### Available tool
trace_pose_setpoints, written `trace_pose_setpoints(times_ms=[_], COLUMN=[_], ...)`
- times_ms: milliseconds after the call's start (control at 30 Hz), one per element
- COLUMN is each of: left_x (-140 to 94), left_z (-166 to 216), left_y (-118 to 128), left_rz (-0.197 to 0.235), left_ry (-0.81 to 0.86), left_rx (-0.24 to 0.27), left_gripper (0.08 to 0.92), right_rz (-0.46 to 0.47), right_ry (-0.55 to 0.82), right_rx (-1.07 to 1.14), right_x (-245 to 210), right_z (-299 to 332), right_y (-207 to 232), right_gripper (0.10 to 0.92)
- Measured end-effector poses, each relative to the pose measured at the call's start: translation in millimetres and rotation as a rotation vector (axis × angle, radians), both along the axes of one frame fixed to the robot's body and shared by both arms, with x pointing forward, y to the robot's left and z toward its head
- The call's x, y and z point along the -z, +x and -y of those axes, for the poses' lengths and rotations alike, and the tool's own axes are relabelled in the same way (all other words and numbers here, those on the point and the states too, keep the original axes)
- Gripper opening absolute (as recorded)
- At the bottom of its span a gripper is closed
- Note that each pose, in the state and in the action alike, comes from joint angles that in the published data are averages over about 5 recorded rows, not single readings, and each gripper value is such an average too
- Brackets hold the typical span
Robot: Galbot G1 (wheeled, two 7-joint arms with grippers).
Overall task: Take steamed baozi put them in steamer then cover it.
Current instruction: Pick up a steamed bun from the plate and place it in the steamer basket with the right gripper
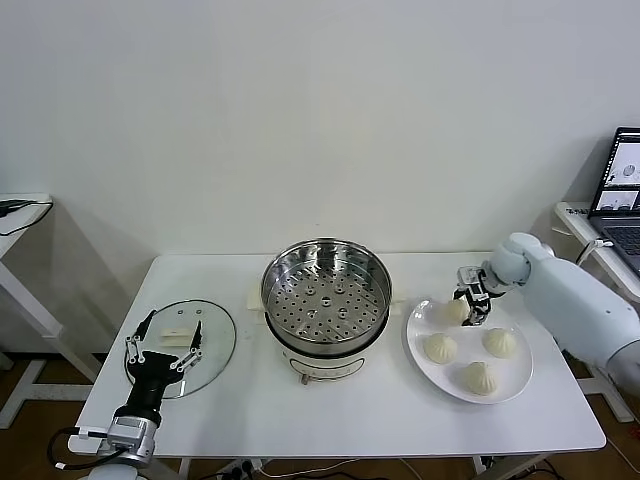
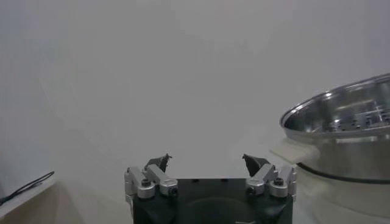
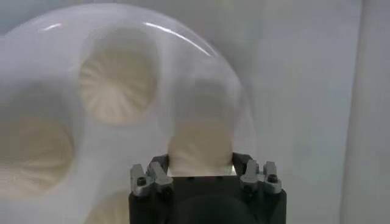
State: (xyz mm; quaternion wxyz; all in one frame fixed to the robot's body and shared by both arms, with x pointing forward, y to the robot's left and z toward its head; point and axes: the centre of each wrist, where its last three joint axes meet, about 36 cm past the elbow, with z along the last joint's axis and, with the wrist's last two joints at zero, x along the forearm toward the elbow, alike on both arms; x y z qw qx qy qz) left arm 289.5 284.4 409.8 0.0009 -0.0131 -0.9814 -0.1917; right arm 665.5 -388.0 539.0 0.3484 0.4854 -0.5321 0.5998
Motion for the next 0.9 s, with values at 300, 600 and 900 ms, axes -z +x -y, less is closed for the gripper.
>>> trace_pose_setpoints(times_ms=[300,600,900], left_x=[-3.8,-3.7,-4.4], left_z=[-1.1,-0.8,-3.8], left_y=[-2.8,-4.3,-5.5], left_rz=[-0.001,-0.003,0.000], left_ry=[0.012,0.012,0.020], left_rx=[-0.002,-0.003,-0.002], left_gripper=[0.823,0.823,0.823], right_rz=[0.090,0.142,0.136], right_ry=[-0.035,-0.146,-0.257], right_rx=[-0.382,-0.781,-1.057], right_x=[-114.9,-193.1,-202.5], right_z=[-61.4,-151.6,-235.0], right_y=[-13.8,-30.4,-16.9], right_gripper=[0.704,0.704,0.695])
